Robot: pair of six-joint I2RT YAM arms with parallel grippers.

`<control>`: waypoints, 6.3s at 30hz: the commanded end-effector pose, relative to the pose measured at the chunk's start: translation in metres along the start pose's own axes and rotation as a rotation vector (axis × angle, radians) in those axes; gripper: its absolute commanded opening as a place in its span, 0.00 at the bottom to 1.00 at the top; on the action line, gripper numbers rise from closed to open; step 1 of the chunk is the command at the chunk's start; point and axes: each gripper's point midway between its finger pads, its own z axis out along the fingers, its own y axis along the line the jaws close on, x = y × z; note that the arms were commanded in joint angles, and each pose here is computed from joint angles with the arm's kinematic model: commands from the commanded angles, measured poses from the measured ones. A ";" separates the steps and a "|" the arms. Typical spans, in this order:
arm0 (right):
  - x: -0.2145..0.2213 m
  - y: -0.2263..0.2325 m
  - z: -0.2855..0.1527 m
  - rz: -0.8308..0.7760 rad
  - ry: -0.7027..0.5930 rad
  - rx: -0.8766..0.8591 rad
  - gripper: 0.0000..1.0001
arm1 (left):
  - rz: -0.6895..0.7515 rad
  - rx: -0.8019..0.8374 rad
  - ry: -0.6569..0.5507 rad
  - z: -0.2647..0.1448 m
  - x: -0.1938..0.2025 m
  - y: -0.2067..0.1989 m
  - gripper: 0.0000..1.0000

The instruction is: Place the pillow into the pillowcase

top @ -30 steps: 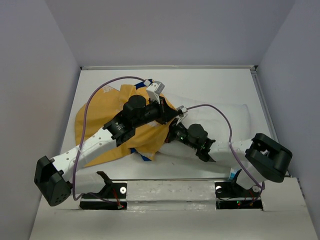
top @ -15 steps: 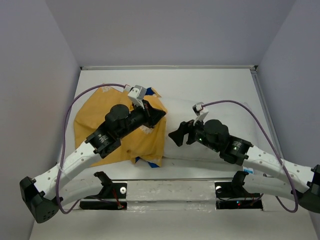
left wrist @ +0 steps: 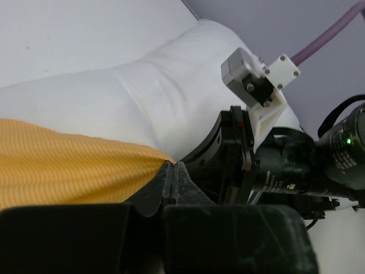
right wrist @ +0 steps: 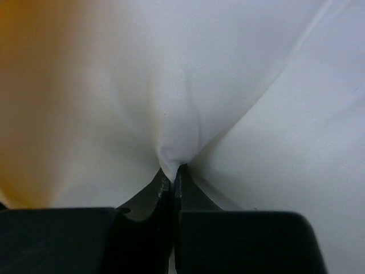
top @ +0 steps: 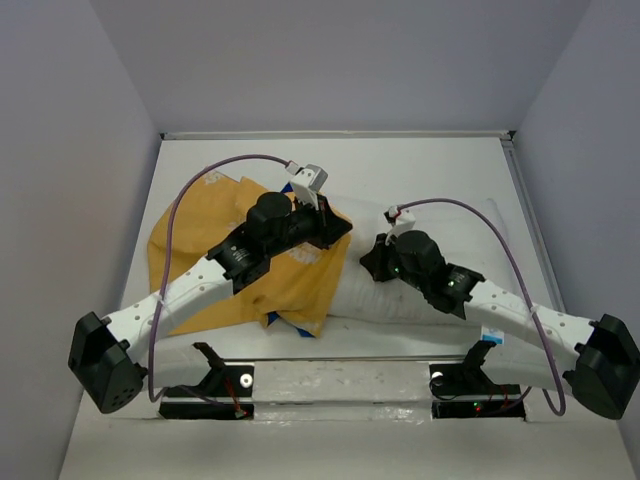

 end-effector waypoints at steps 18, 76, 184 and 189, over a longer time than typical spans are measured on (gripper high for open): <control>0.007 0.073 -0.043 0.272 -0.250 -0.151 0.00 | 0.085 0.277 -0.024 0.007 -0.028 -0.081 0.12; -0.109 -0.100 -0.033 0.392 -0.612 0.343 0.00 | 0.285 -0.270 -0.008 0.073 -0.113 0.028 0.39; 0.001 0.006 0.076 -0.532 0.210 0.288 0.96 | -0.377 -0.563 -0.344 -0.042 0.116 0.191 0.85; -0.005 0.010 0.086 -0.500 0.149 0.358 0.96 | -0.378 -0.502 -0.352 -0.022 0.112 0.188 0.79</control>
